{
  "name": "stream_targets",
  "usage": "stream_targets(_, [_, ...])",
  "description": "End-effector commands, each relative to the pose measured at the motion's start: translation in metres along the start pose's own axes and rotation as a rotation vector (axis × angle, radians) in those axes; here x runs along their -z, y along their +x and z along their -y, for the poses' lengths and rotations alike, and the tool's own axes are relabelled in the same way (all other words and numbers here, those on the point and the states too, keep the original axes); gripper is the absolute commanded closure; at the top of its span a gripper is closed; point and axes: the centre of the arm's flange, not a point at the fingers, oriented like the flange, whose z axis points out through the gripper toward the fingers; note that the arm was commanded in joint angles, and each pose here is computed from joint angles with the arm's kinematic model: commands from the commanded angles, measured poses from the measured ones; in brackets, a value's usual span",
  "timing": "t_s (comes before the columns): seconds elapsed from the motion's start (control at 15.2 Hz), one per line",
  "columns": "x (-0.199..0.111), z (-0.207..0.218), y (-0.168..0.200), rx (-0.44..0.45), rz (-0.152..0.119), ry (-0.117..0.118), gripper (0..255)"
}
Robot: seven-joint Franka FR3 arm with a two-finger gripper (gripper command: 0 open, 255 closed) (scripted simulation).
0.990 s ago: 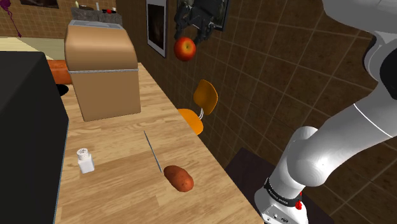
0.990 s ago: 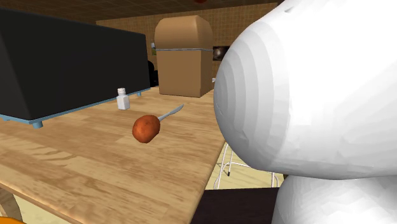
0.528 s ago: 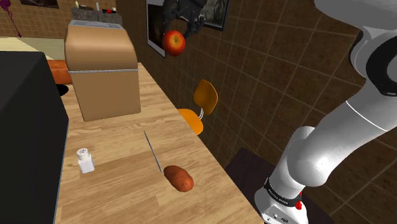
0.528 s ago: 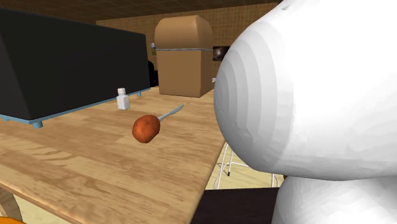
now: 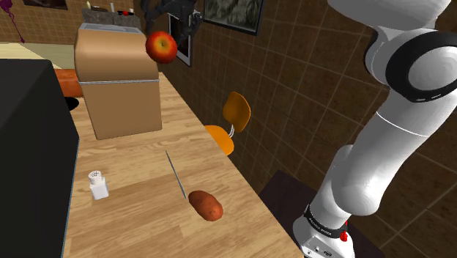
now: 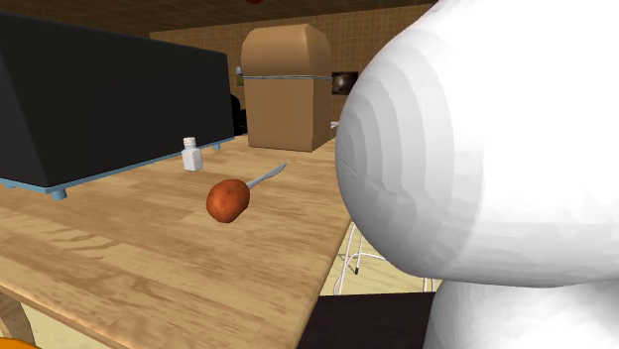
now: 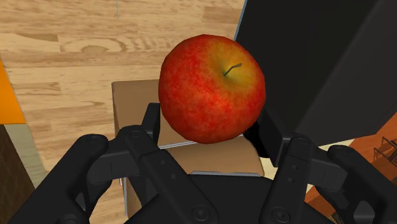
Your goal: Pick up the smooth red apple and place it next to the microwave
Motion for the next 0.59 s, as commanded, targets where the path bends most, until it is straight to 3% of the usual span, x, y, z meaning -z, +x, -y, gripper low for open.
stream_targets(0.0, [-0.009,0.024,0.003,-0.002,0.000,0.001,255])
stream_targets(0.53, [-0.048,0.122,0.011,-0.002,0.000,0.001,255])
